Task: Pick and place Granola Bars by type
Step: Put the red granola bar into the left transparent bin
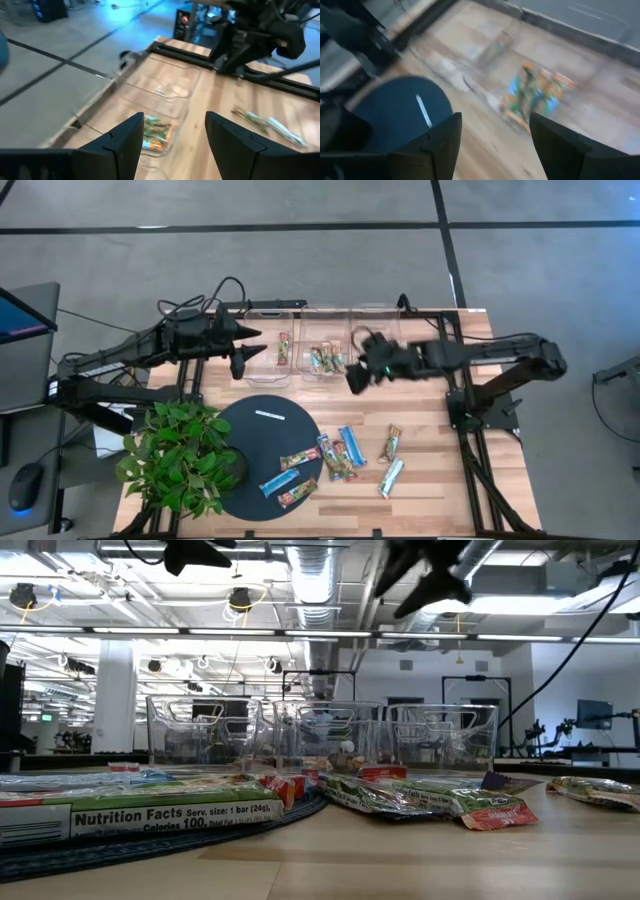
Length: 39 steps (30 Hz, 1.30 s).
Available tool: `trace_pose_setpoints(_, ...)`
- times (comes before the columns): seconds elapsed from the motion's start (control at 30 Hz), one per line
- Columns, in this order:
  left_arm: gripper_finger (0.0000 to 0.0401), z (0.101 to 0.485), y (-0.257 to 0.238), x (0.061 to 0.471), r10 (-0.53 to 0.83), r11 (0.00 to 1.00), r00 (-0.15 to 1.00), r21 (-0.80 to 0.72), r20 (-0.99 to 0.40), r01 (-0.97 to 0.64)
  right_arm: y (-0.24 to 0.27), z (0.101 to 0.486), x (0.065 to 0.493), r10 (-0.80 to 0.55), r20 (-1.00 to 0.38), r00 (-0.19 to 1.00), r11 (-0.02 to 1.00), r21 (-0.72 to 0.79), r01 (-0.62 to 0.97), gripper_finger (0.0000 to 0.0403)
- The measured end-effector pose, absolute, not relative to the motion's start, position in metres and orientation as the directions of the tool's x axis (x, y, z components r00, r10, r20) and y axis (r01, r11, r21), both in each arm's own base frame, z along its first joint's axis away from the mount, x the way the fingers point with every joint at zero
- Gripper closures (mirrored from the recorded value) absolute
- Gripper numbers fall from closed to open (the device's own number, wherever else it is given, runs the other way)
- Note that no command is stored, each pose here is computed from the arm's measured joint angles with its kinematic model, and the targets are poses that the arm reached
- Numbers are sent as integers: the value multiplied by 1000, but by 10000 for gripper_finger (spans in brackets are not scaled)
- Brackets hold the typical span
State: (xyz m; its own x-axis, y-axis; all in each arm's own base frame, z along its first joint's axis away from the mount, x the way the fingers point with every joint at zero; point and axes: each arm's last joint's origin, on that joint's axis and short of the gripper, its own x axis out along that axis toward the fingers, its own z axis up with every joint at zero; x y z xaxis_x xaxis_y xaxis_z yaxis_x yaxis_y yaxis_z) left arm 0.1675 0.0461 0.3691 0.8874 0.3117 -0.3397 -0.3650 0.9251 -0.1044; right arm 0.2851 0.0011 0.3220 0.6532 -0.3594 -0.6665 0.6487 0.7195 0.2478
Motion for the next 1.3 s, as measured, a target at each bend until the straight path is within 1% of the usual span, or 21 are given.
trace_pose_setpoints(0.2,195,347,43,181,141,963,925,-167,-353,-211,48,315,257,-409,-729,549,701,135,701,177)
trace_pose_setpoints(0.27,195,339,41,190,107,968,925,-175,-364,-180,59,313,248,-425,-740,522,689,110,716,177)
trace_pose_setpoints(0.47,195,313,34,224,-32,983,911,-180,-411,-47,84,305,234,-462,-743,485,649,89,756,177)
trace_pose_setpoints(0.63,195,287,25,255,-169,977,862,-195,-478,83,95,297,228,-463,-743,484,623,117,774,177)
trace_pose_setpoints(0.87,195,243,0,284,-347,938,728,-242,-591,250,107,292,221,-446,-750,489,617,138,775,177)
trace_pose_setpoints(0.97,195,228,-16,291,-390,919,671,-227,-630,321,109,291,217,-451,-755,476,612,126,780,177)
trace_pose_setpoints(1.07,195,215,-29,296,-405,906,627,-200,-666,373,109,291,215,-460,-759,460,597,119,794,177)
trace_pose_setpoints(1.3,195,187,-46,308,-416,891,562,-198,-715,408,107,290,212,-474,-763,439,593,92,800,177)
